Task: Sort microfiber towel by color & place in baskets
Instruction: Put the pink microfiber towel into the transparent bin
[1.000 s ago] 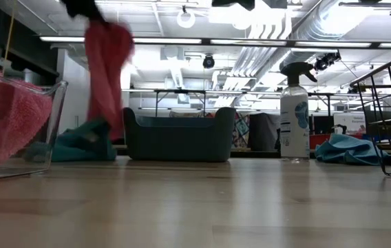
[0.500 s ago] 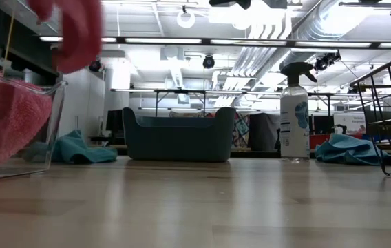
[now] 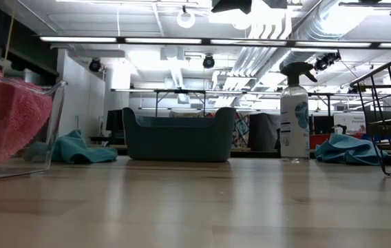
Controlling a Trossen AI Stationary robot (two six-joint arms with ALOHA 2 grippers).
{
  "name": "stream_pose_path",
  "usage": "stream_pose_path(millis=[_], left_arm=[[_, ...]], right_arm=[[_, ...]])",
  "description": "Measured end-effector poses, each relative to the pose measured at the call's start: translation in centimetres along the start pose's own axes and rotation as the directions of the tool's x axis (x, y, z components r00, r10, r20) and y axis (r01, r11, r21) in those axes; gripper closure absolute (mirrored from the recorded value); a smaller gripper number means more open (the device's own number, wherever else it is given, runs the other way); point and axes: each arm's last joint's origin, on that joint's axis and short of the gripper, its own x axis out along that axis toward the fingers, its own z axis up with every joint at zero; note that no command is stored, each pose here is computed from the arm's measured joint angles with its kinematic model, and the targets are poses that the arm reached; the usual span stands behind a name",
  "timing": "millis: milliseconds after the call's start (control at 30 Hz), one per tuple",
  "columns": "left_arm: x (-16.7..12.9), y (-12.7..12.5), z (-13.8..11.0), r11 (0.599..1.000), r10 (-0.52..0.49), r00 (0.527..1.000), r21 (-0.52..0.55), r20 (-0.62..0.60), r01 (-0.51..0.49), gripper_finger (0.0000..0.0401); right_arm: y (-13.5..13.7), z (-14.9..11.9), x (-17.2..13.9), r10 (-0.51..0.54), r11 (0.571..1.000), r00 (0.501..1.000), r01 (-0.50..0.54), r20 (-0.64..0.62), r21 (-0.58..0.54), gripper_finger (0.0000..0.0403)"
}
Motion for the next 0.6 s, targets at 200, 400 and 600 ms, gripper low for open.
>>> stream_pose_path(millis=[200,400,600], left_arm=[[5.6,0.5,-2.8,0.996,0.074,0.963,-0.023,-0.259,-0.083,0.0401],[10.7,2.1,-6.0,0.998,0.016,0.933,-0.055,-0.36,-0.039,0.0401],[14.0,5.8,-8.0,0.984,0.125,0.909,-0.07,-0.397,-0.166,0.0401]], right_arm=[[0.0,-0.2,0.0,0.001,0.999,1.0,-0.002,-0.024,-0.036,0.0201],[0.0,-0.2,0.0,0.001,0.999,1.0,-0.003,-0.024,-0.054,0.0201],[0.0,-0.2,0.0,0.001,0.998,1.0,-0.003,-0.024,-0.067,0.0201]])
